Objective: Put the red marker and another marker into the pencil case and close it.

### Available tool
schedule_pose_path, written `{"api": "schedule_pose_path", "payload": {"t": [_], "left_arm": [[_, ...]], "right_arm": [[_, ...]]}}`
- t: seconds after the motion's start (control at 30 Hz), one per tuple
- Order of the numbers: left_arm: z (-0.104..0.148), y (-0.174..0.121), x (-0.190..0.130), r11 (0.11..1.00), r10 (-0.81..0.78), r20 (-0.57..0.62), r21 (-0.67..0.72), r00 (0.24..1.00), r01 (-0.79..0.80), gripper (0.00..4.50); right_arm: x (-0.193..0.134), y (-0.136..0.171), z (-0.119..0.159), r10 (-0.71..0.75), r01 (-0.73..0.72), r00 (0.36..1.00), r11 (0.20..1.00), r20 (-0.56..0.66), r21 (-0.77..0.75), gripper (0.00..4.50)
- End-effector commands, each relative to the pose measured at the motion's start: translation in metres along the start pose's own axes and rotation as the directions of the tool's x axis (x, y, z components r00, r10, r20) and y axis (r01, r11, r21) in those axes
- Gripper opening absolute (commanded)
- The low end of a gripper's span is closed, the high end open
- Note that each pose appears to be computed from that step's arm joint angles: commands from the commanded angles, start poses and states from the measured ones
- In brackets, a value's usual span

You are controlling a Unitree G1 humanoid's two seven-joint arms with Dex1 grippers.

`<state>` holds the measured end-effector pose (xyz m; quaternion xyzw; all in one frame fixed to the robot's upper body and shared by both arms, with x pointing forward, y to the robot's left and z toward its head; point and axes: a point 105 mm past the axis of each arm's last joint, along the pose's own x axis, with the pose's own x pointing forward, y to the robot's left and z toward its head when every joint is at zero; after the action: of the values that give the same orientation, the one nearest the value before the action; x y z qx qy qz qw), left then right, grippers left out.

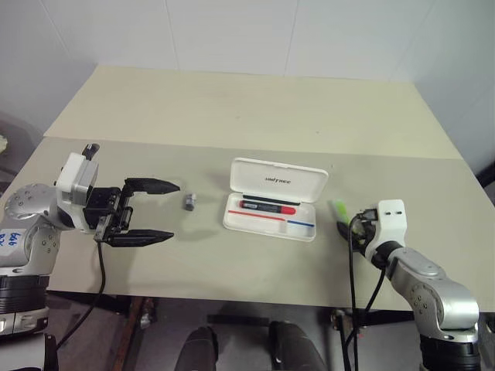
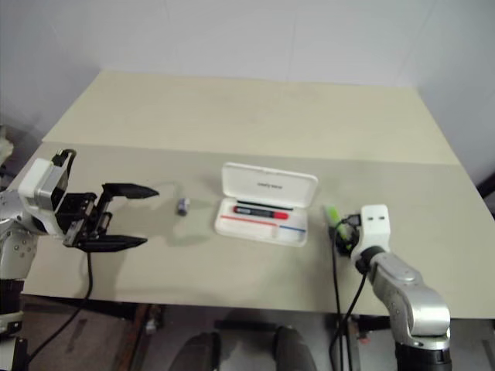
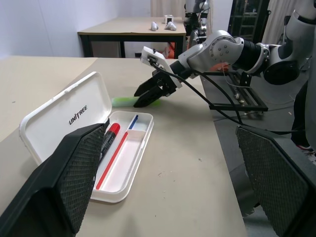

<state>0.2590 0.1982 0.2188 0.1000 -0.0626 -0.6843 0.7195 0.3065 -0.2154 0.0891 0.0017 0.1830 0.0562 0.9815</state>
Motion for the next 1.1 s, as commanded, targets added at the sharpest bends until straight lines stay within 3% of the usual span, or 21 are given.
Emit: {"api": "schedule_pose_path", "payload": {"t": [0.03,0.1,0.13,0.37,0.57,0.73,0.97,1.1], "left_arm": [[0.012,-0.006,-0.001,0.997,-0.048,0.001,0.064,0.999,0.048,4.50],[0.012,-0.006,-0.001,0.997,-0.047,0.003,0.068,0.999,0.047,4.50],[0.013,-0.005,0.000,0.996,-0.047,0.005,0.071,0.999,0.047,4.50],[0.013,-0.006,0.001,0.996,-0.052,0.020,0.077,0.998,0.051,4.50],[0.014,-0.005,-0.001,0.996,-0.048,0.034,0.076,0.998,0.045,4.50],[0.012,-0.005,-0.010,0.997,-0.020,0.040,0.069,0.999,0.017,4.50],[0.003,-0.006,-0.026,0.999,-0.003,0.015,0.051,1.000,0.002,4.50],[-0.002,-0.006,-0.030,0.999,0.008,0.009,0.053,1.000,-0.008,4.50]], "right_arm": [[0.003,-0.003,-0.022,-0.013,0.013,0.995,1.000,-0.098,-0.001,1.89],[0.003,-0.004,-0.020,-0.016,0.015,0.996,1.000,-0.091,-0.017,1.23],[0.004,-0.004,-0.019,-0.015,0.013,0.996,1.000,-0.085,-0.024,1.11],[0.003,-0.010,0.016,0.011,-0.005,0.999,0.993,0.048,-0.118,1.11],[-0.008,-0.021,0.093,0.092,-0.021,0.955,0.969,0.282,-0.245,1.11],[-0.023,-0.007,0.143,0.219,-0.063,0.895,0.925,0.389,-0.375,1.11],[-0.046,0.055,0.193,0.490,-0.234,0.765,0.817,0.419,-0.528,1.11],[-0.065,0.108,0.188,0.721,-0.462,0.649,0.626,0.242,-0.628,1.11]]}}
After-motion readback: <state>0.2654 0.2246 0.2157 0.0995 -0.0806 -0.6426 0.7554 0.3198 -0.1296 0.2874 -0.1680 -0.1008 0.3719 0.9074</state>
